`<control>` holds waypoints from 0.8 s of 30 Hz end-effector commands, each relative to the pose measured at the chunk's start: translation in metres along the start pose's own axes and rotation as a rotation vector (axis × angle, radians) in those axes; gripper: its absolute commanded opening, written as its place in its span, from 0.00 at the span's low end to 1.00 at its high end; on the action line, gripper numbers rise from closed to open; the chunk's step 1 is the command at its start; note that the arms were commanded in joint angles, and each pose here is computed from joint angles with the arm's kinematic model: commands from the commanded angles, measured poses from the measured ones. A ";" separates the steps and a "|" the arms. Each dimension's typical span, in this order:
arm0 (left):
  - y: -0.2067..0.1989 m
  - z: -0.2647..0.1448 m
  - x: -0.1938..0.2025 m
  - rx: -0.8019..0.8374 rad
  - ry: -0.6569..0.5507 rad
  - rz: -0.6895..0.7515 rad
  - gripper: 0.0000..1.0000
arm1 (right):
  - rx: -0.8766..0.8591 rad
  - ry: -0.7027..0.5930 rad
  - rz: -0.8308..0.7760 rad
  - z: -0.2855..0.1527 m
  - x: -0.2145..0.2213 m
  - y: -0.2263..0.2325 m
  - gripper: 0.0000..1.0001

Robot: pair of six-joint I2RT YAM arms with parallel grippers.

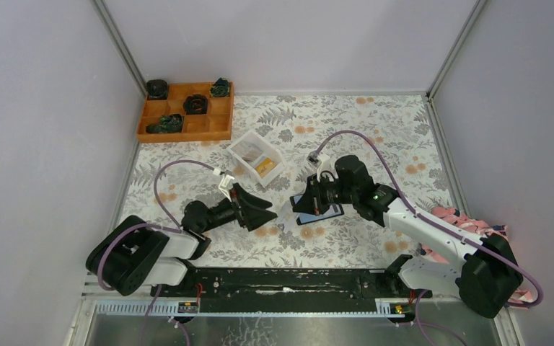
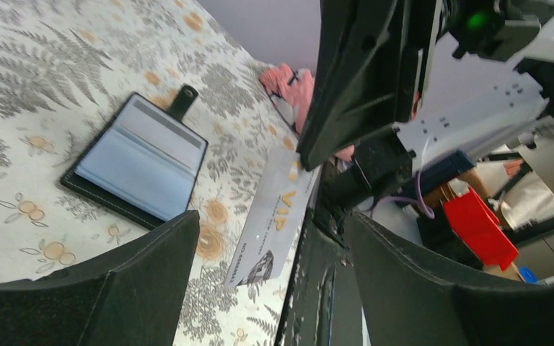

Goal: Put the credit cards into the card holder
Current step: Pick up the credit card from the storage box.

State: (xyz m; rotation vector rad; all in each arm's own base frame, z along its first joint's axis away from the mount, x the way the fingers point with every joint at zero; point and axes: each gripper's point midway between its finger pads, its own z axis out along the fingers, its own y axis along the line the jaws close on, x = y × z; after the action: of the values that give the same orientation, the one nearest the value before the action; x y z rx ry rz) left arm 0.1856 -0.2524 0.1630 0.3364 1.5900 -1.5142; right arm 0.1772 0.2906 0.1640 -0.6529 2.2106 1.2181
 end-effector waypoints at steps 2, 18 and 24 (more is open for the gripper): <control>-0.030 0.003 0.003 0.179 0.051 0.049 0.80 | -0.085 -0.042 -0.004 -0.007 -0.010 0.014 0.00; -0.026 0.009 0.020 0.206 0.142 0.015 0.73 | -0.143 -0.008 0.018 0.002 -0.009 0.017 0.00; -0.028 0.011 0.023 0.222 0.163 0.008 0.43 | -0.147 0.006 0.021 0.005 -0.008 0.016 0.00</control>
State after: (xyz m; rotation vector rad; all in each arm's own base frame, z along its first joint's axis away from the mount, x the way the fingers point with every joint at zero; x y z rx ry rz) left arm 0.1603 -0.2732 0.1493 0.5180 1.6513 -1.6879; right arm 0.1697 0.2976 0.1609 -0.6693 2.2189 1.3601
